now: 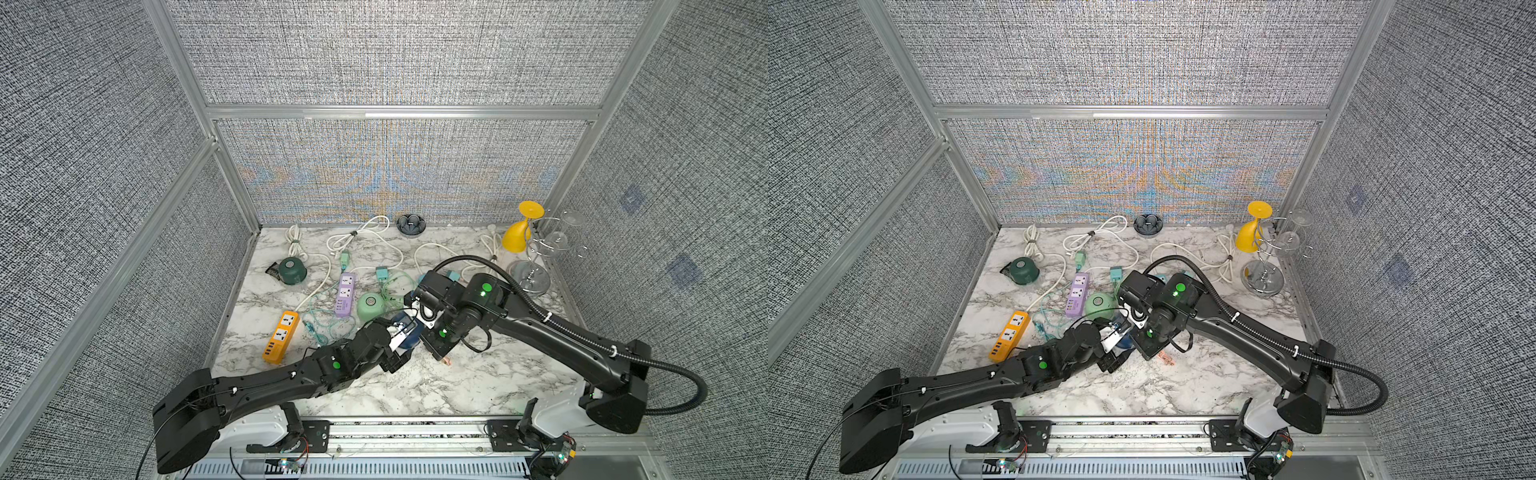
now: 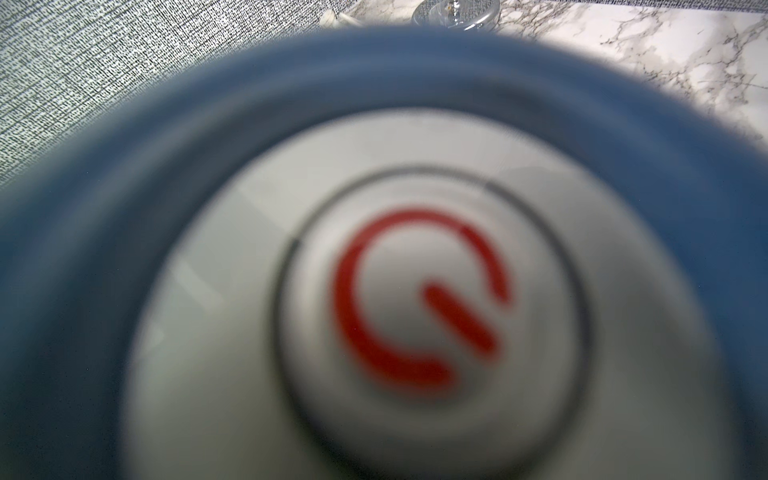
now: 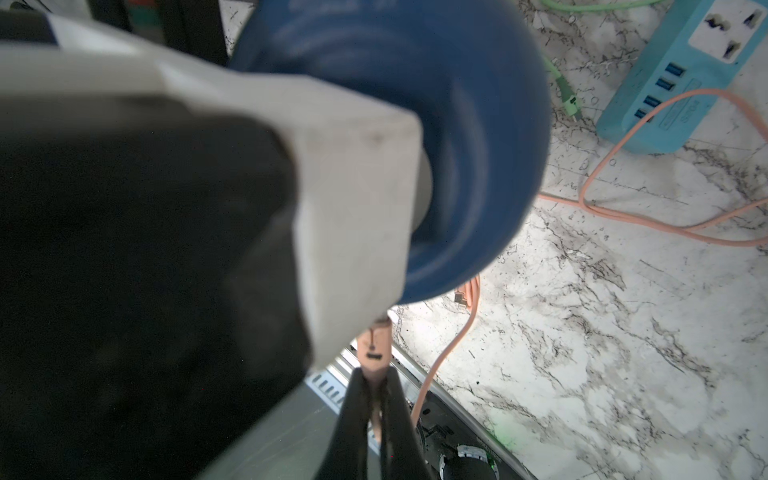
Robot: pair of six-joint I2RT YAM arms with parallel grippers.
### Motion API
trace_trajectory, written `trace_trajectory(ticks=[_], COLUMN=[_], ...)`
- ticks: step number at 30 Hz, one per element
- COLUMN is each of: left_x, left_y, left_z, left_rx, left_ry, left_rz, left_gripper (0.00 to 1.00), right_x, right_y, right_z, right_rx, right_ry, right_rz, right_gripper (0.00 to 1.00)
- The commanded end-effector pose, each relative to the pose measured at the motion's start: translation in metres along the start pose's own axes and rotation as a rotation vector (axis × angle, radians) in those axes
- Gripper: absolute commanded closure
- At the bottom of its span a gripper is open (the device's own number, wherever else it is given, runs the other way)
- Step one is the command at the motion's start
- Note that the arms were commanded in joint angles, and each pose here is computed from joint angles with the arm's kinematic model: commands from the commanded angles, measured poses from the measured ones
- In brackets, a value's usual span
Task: Charge the cordless meat grinders
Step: Insert the charging cable into the cordless meat grinder.
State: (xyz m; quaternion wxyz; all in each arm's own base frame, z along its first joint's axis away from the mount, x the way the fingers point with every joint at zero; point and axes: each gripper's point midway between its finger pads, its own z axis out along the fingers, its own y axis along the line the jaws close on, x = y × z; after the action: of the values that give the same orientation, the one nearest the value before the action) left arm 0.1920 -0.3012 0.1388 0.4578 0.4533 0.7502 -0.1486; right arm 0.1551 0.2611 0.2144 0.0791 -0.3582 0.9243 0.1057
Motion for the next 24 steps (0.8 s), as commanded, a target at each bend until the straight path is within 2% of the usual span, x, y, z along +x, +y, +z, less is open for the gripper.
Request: trace_trajectory(ticks=[1, 6, 15, 24], left_x=[-0.012, -0.011, -0.014, -0.009], left_y=[-0.011, -0.013, -0.015, -0.017], left_z=[-0.002, -0.001, 0.0, 0.0], left_rx=[0.062, 0.079, 0.089, 0.101], left_ry=[-0.04, -0.036, -0.04, -0.031], left_rz=[0.01, 0.013, 0.013, 0.015], left_gripper=[0.42, 0.43, 0.44, 0.45], right_x=[-0.028, -0.039, -0.051, -0.056], right_y=[0.0, -0.011, 0.005, -0.012], right_z=[-0.003, -0.009, 0.001, -0.006], right_rx=[-0.001, -0.003, -0.092, -0.051], right_ry=[-0.12, -0.167, -0.171, -0.194], right_rz=[0.009, 0.048, 0.049, 0.07], right_gripper=[1.0, 1.0, 1.0, 1.0])
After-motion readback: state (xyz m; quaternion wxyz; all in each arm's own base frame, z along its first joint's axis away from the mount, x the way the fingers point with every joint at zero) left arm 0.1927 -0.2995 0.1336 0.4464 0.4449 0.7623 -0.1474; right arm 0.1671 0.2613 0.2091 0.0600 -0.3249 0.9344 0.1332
